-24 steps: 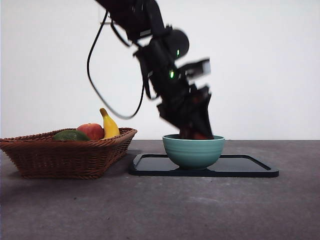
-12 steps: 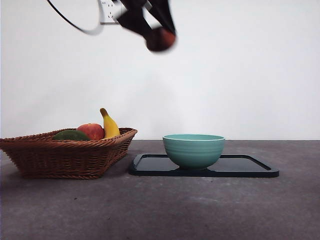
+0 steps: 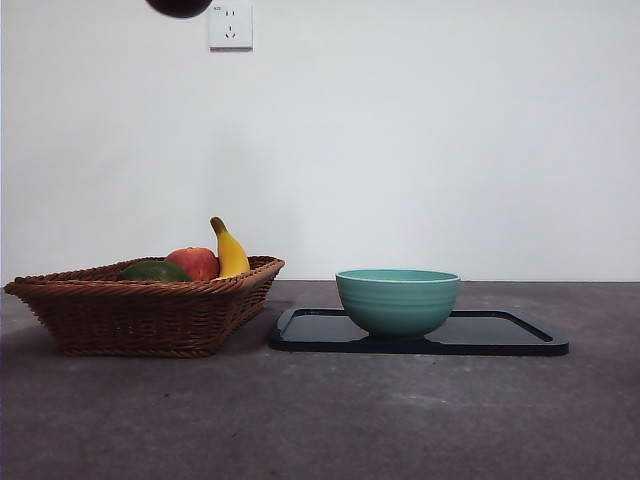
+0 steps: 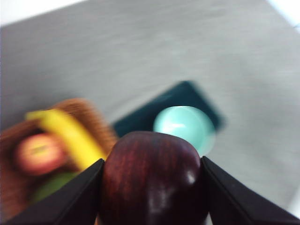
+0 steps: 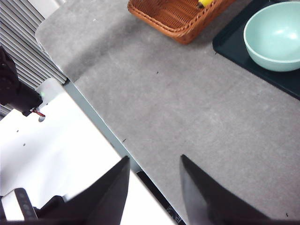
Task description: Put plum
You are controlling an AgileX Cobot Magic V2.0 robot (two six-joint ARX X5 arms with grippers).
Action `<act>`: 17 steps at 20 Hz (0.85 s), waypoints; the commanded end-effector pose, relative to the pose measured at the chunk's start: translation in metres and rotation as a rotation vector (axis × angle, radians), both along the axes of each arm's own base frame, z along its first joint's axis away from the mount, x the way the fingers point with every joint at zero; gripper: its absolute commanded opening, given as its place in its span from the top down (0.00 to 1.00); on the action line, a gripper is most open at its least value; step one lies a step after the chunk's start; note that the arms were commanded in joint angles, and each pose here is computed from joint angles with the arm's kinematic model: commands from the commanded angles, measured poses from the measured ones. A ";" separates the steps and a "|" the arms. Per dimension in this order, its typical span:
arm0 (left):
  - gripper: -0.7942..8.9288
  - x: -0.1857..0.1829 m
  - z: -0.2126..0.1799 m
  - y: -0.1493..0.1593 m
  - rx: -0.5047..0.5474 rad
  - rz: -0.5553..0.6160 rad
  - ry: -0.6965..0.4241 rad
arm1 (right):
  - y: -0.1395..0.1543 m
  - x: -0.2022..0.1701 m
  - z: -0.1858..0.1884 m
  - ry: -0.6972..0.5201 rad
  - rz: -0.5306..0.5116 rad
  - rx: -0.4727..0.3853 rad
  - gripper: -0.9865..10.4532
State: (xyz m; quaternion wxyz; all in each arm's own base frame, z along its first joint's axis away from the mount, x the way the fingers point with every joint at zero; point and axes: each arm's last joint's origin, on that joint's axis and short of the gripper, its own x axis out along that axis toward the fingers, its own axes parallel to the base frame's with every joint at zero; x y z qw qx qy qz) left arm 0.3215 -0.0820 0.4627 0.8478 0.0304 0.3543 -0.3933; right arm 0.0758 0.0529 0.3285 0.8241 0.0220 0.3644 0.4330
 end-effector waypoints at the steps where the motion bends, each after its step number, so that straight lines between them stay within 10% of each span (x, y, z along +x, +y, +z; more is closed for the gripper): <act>1: 0.69 0.002 -0.006 0.001 -0.014 -0.049 0.014 | 0.001 0.001 0.002 -0.019 0.014 0.001 0.76; 17: 0.70 0.037 -0.199 0.010 0.178 0.051 0.381 | 0.001 0.001 0.003 -0.038 0.025 -0.003 0.76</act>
